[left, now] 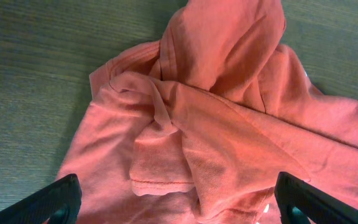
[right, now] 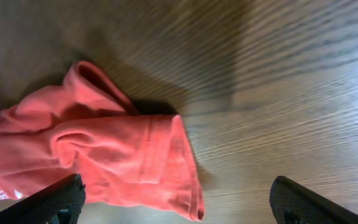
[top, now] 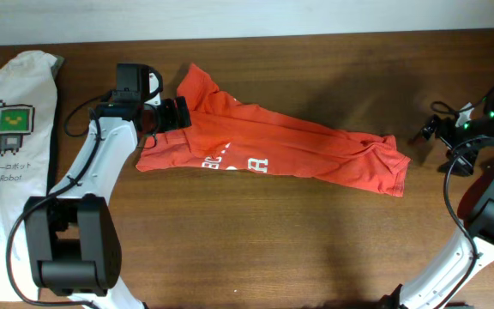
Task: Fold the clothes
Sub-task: 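Grasp the right end of the folded shirt with the right gripper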
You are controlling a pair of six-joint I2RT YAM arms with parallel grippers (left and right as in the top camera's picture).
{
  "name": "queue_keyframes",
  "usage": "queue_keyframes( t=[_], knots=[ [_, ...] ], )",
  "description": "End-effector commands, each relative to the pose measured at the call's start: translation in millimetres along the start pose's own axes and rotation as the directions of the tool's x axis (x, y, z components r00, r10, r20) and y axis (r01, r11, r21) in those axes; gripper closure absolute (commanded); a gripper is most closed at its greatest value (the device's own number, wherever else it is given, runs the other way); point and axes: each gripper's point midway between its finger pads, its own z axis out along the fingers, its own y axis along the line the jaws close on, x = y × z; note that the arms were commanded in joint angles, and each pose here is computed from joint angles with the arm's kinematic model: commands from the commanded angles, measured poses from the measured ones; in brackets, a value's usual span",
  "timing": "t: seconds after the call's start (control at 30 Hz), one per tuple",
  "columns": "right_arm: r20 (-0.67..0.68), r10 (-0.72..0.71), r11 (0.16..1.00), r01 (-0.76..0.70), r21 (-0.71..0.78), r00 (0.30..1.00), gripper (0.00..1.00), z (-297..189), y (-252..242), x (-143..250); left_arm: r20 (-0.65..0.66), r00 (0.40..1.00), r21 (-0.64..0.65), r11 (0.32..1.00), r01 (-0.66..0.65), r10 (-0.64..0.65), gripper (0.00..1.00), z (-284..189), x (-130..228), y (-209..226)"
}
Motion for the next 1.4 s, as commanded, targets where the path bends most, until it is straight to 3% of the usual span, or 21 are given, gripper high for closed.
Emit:
queue_keyframes(
  t=[0.0,0.07,0.2,0.4,0.53,0.7,0.83,1.0,1.03,1.07,1.1,1.13,1.23,1.3,1.37],
  knots=[
    [-0.095,-0.070,0.992,0.060,-0.110,0.993,0.01,27,-1,8,0.023,1.000,0.012,1.000,-0.014,0.014,0.01,-8,-7,-1],
    [-0.142,-0.121,0.960,0.080,-0.269,0.982,0.01,41,15,15,0.023,1.000,0.012,1.000,-0.014,0.014,0.01,-8,-7,-1],
    [-0.170,-0.166,0.816,0.038,-0.576,0.971,0.01,45,32,23,0.017,0.999,0.011,0.999,-0.040,0.040,0.01,-8,-5,-1],
    [-0.151,-0.067,0.785,-0.041,-0.618,0.986,0.01,27,-18,18,0.003,0.997,0.061,0.995,-0.079,0.079,0.01,-8,-2,-9],
    [-0.144,-0.072,0.784,-0.033,-0.620,0.987,0.01,26,-18,18,0.007,0.997,0.066,0.995,-0.080,0.080,0.01,-8,-2,-10],
    [-0.106,-0.246,0.773,0.128,-0.622,0.963,0.01,40,13,27,0.005,0.997,0.099,0.992,-0.082,0.082,0.01,-9,-2,-16],
    [0.015,-0.476,0.691,0.385,-0.612,0.879,0.04,56,41,31,0.004,0.993,0.137,0.984,-0.115,0.116,0.01,-9,0,-22],
    [0.035,-0.545,0.668,0.460,-0.585,0.838,0.01,68,54,31,0.005,0.992,0.143,0.982,-0.125,0.125,0.01,-10,0,-23],
    [0.035,-0.551,0.666,0.465,-0.584,0.834,0.08,69,56,31,0.005,0.992,0.143,0.982,-0.125,0.125,0.01,-10,0,-23],
    [0.032,-0.556,0.664,0.467,-0.584,0.831,0.27,70,58,33,0.005,0.992,0.143,0.982,-0.125,0.125,0.01,-10,0,-23],
    [0.030,-0.560,0.662,0.469,-0.585,0.828,0.58,71,60,34,0.005,0.992,0.143,0.982,-0.125,0.125,0.01,-10,0,-23],
    [0.028,-0.559,0.662,0.467,-0.586,0.828,0.73,71,62,34,0.005,0.992,0.143,0.982,-0.125,0.125,0.01,-10,0,-23],
    [0.049,-0.550,0.646,0.461,-0.608,0.834,0.82,69,69,33,0.004,0.992,0.143,0.982,-0.125,0.125,0.01,-10,0,-23],
    [0.055,-0.540,0.643,0.454,-0.616,0.840,0.96,68,71,32,0.004,0.992,0.143,0.982,-0.125,0.125,0.01,-10,0,-23],
    [0.024,-0.509,0.668,0.413,-0.619,0.860,0.96,67,70,32,0.003,0.992,0.143,0.982,-0.124,0.125,0.01,-10,0,-23]
  ],
)
